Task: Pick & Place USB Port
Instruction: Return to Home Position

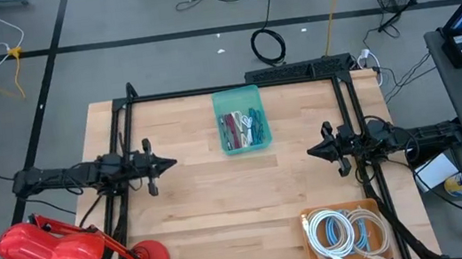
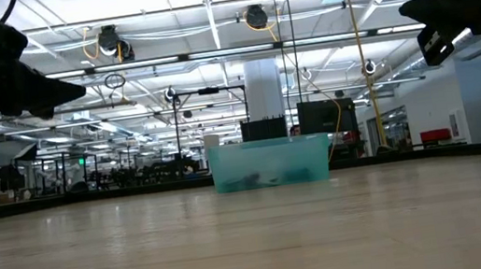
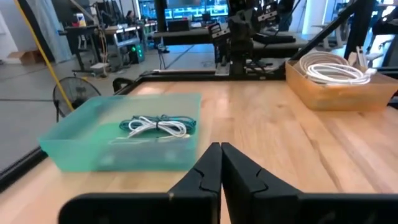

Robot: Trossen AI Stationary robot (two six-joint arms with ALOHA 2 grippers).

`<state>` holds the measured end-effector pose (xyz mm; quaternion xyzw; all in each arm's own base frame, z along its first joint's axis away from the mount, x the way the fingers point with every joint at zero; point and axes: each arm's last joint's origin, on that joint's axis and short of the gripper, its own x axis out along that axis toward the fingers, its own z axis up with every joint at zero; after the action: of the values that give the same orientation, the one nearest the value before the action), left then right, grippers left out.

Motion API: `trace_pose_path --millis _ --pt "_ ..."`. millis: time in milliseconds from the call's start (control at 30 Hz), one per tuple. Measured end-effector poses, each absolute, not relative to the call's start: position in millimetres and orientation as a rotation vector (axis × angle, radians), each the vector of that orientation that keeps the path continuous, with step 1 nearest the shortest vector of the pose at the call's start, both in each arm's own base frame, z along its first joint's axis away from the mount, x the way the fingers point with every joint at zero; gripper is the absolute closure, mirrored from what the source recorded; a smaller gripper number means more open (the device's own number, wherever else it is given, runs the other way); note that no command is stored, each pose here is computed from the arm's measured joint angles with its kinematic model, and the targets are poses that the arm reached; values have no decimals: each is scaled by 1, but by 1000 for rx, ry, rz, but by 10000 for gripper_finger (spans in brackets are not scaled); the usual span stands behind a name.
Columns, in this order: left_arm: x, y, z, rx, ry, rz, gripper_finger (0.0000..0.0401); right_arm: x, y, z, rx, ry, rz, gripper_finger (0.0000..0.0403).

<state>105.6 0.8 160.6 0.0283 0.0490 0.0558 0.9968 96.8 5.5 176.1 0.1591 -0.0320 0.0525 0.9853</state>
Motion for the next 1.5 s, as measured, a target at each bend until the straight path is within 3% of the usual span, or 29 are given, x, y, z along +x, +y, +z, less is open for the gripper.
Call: trace_pose_path --millis 267,1500 --pt "106 1 161 23 84 118 369 97 6 176 320 -64 106 403" --pt "106 1 162 21 76 117 368 97 6 176 320 -64 106 403"
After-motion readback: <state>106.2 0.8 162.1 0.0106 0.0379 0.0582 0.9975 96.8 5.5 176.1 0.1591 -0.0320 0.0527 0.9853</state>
